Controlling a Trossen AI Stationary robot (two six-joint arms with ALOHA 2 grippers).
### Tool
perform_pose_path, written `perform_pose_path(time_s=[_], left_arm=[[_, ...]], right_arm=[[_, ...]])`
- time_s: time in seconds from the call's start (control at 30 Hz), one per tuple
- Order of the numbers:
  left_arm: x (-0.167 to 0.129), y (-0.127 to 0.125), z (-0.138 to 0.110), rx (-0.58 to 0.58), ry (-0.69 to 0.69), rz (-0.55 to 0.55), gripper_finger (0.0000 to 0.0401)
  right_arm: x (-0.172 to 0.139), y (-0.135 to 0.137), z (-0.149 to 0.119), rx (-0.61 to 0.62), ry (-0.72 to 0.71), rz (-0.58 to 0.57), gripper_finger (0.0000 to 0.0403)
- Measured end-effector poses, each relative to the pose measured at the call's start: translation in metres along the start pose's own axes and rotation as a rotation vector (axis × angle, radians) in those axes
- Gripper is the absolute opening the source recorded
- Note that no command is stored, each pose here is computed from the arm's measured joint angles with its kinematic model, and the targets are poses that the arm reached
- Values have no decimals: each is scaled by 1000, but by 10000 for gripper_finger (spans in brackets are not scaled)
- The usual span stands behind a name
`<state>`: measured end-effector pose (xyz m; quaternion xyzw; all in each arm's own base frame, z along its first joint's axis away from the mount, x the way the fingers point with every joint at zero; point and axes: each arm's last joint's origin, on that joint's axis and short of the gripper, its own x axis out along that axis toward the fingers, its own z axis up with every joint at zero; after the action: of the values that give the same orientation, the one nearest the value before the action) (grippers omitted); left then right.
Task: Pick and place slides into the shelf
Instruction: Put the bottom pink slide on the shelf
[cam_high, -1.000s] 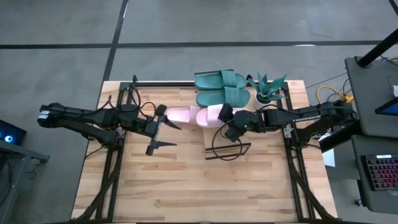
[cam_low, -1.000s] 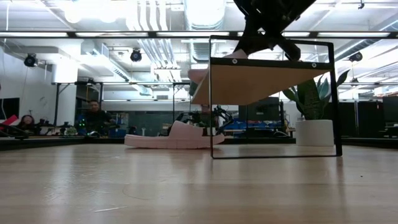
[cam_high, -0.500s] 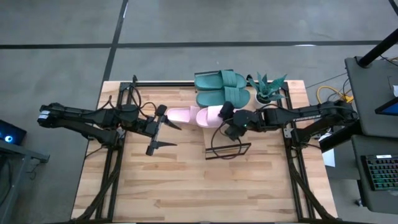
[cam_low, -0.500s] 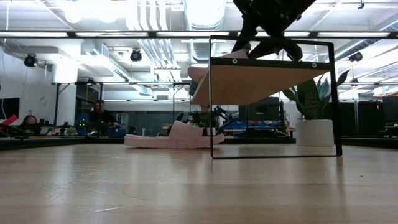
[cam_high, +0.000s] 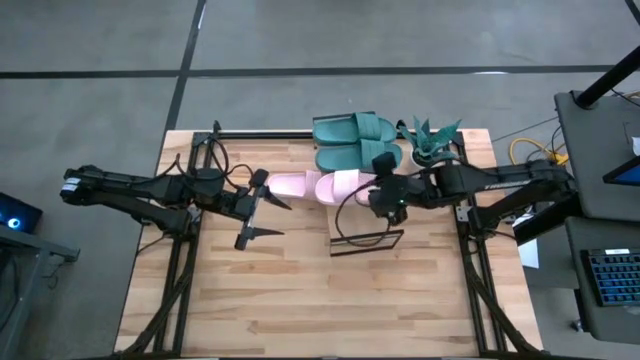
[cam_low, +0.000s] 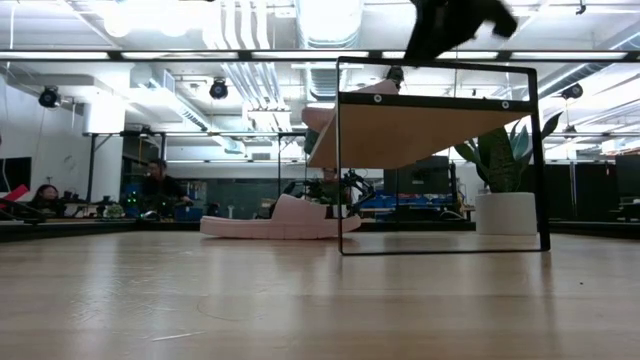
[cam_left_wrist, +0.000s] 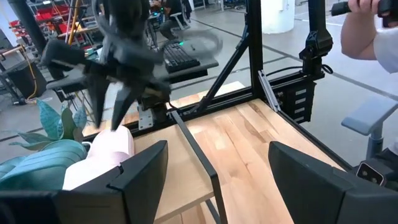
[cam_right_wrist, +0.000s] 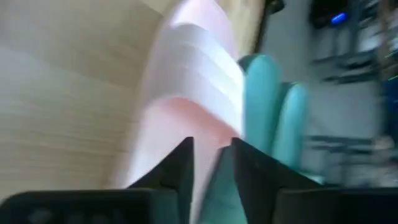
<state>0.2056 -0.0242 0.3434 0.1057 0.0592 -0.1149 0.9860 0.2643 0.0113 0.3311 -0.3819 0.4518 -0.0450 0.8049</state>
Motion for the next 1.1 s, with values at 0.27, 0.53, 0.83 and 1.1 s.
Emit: perform_pose_path(time_s=[0.27,0.53,0.83,1.1], left_arm=[[0,-1,-3,-4,34,-7,263],[0,-1,-6,-5,55,-11,263],[0,-1,-6,-5,55,-10,263],[0,-1,-6,-5,59,-11,263]], right_arm=[[-10,16,-4,78,-13,304,12],[9,33,-16,72,82,288,9],[27,38,-27,75,145,218,9],[34,36,-35,91,184,187,8]])
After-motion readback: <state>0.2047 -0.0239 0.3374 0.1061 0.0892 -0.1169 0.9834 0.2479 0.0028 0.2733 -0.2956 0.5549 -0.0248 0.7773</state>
